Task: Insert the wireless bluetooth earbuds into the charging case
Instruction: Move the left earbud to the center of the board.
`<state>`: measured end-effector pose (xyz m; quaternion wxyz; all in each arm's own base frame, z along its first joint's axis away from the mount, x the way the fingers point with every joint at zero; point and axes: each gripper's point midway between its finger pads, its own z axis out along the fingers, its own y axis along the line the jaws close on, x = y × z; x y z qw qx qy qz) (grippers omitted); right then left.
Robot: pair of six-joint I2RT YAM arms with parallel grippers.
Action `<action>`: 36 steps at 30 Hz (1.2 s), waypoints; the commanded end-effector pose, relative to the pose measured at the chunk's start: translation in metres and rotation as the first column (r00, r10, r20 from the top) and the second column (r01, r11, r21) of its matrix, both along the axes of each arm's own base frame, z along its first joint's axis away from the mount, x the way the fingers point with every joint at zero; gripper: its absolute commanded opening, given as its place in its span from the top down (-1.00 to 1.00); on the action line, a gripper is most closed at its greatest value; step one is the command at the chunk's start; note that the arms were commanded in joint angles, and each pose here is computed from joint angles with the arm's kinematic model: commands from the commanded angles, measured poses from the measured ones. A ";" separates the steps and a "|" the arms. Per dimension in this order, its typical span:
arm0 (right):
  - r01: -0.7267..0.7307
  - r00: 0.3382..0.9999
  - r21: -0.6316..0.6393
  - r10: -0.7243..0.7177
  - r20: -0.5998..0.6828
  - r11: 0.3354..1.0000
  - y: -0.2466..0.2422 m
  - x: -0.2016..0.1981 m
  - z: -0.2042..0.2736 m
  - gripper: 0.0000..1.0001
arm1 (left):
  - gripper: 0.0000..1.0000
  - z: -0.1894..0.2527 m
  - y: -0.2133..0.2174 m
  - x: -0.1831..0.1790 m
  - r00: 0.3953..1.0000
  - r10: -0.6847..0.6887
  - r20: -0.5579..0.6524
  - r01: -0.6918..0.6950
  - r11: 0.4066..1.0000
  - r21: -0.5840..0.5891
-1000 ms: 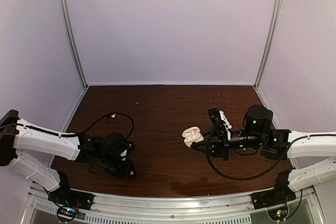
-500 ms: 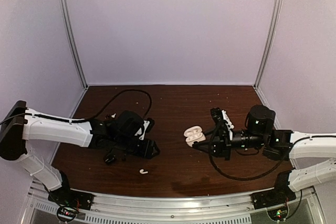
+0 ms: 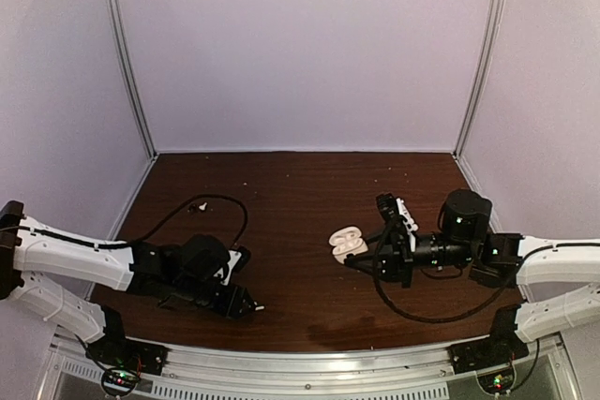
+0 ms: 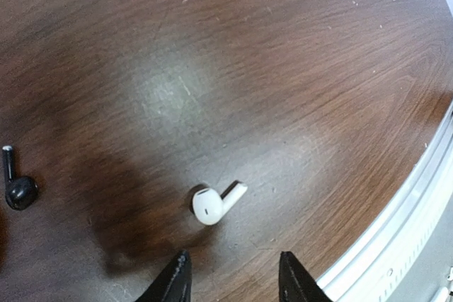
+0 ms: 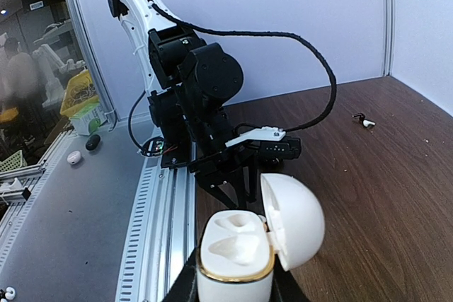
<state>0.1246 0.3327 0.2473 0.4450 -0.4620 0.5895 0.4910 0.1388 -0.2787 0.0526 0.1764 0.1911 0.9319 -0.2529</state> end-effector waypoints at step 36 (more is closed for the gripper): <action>0.024 1.000 0.003 -0.024 0.015 1.000 0.000 0.003 0.004 0.92 | 0.19 0.017 -0.053 0.039 0.982 -0.133 0.134 0.140 0.989 -0.043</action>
